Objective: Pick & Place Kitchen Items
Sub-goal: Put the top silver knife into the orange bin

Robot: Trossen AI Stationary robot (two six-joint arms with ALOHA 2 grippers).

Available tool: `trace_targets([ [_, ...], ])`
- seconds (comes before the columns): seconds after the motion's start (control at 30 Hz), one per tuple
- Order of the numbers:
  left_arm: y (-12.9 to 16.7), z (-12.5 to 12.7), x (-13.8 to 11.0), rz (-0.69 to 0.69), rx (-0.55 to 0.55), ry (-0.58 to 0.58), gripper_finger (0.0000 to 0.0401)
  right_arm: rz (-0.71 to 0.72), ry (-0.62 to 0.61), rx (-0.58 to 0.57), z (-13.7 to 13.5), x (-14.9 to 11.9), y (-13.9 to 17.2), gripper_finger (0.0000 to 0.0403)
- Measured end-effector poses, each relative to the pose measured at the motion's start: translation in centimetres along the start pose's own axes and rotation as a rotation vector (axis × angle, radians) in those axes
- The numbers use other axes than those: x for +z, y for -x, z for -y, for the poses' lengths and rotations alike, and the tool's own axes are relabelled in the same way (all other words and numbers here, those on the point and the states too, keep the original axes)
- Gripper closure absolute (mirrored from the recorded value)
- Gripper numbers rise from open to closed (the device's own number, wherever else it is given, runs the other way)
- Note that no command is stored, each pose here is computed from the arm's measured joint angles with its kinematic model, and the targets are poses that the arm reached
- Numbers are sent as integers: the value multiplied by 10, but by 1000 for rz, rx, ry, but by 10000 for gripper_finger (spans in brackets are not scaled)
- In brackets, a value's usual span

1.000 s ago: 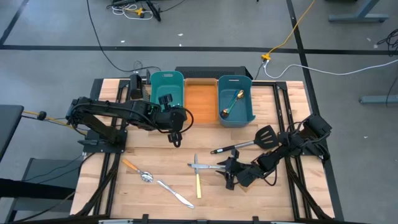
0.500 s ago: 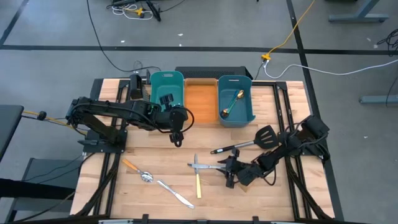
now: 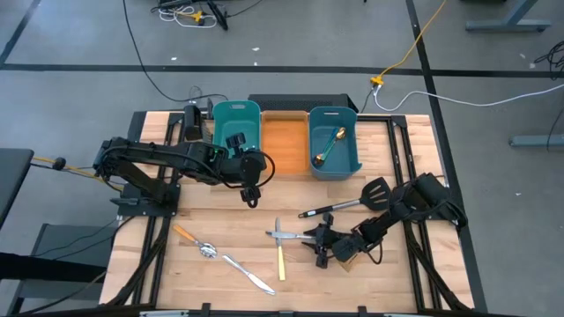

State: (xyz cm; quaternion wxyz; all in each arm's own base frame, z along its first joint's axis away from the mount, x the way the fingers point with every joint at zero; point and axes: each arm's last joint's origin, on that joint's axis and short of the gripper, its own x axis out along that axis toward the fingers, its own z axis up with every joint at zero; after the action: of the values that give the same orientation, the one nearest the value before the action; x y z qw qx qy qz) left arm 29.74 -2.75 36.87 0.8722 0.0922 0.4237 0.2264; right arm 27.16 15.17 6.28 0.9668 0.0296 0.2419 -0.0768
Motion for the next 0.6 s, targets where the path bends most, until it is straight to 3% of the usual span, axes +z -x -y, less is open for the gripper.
trace_targets([
  [0.3, 0, 0, 0, 0, 0, 0, 344, -4, 0, -14, -2, -2, -10, 236],
  [0.6, -1, 6, -1, -23, -85, 64, 343, -47, -7, -35, 0, -6, -10, 279],
])
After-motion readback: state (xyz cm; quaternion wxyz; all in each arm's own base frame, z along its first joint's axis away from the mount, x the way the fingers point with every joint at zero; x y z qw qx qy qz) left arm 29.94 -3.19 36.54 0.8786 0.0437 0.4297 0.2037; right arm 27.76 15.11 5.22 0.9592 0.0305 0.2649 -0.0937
